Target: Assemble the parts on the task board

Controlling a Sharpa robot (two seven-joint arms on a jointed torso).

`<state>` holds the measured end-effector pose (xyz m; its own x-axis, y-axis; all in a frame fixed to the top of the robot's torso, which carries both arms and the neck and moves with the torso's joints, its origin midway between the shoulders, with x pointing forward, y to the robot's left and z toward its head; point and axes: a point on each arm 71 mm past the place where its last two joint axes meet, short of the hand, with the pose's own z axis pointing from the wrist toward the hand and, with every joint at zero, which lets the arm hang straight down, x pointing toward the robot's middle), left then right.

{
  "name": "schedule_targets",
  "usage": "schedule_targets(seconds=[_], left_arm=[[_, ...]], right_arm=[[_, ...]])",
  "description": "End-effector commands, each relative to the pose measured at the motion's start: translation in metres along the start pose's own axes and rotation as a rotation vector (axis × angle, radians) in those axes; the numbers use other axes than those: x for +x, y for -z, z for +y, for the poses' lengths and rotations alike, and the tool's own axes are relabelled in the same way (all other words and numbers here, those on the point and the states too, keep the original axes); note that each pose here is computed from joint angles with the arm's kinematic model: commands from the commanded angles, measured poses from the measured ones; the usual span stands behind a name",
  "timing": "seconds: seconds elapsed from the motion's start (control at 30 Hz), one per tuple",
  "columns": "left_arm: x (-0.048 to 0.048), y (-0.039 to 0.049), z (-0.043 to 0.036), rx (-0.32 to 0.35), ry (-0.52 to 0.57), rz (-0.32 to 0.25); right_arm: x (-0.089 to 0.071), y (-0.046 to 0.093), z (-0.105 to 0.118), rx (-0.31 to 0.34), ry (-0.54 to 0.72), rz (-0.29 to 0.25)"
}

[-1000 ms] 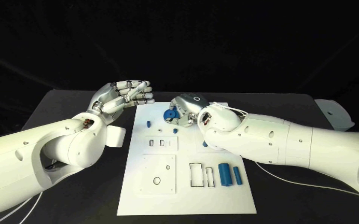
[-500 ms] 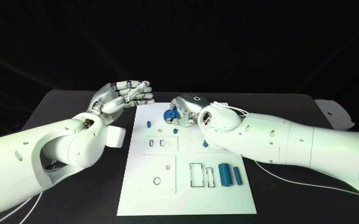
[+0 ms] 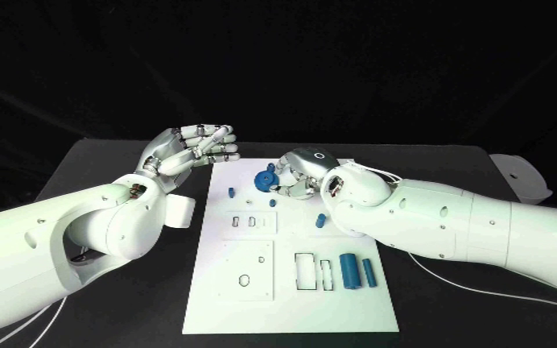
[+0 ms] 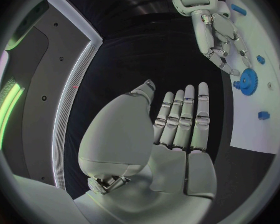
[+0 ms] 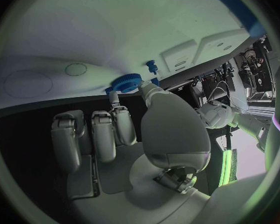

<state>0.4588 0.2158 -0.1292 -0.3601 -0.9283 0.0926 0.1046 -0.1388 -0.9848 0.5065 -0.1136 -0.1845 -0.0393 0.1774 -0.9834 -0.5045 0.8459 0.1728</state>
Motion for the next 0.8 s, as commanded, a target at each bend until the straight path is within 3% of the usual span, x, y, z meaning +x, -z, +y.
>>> schedule_targets(seconds=[0.03,0.23,0.43,0.57,0.8], left_arm=[[0.0012,-0.0002,-0.0015,0.011,0.004,0.016],[-0.0010,0.0002,-0.0016,0.011,0.001,0.012],[-0.0021,0.0004,-0.0016,0.011,0.001,0.010],[-0.0023,0.0002,-0.0015,0.011,0.001,0.011],[-0.0027,-0.0002,-0.0011,0.012,0.001,0.011]], right_arm=[[-0.011,0.010,-0.007,0.002,-0.033,-0.075],[-0.037,0.038,-0.037,0.045,-0.148,-0.120],[-0.054,0.066,-0.076,0.100,-0.242,-0.092],[-0.059,0.083,-0.107,0.135,-0.275,-0.046],[-0.054,0.093,-0.133,0.152,-0.267,-0.002]])
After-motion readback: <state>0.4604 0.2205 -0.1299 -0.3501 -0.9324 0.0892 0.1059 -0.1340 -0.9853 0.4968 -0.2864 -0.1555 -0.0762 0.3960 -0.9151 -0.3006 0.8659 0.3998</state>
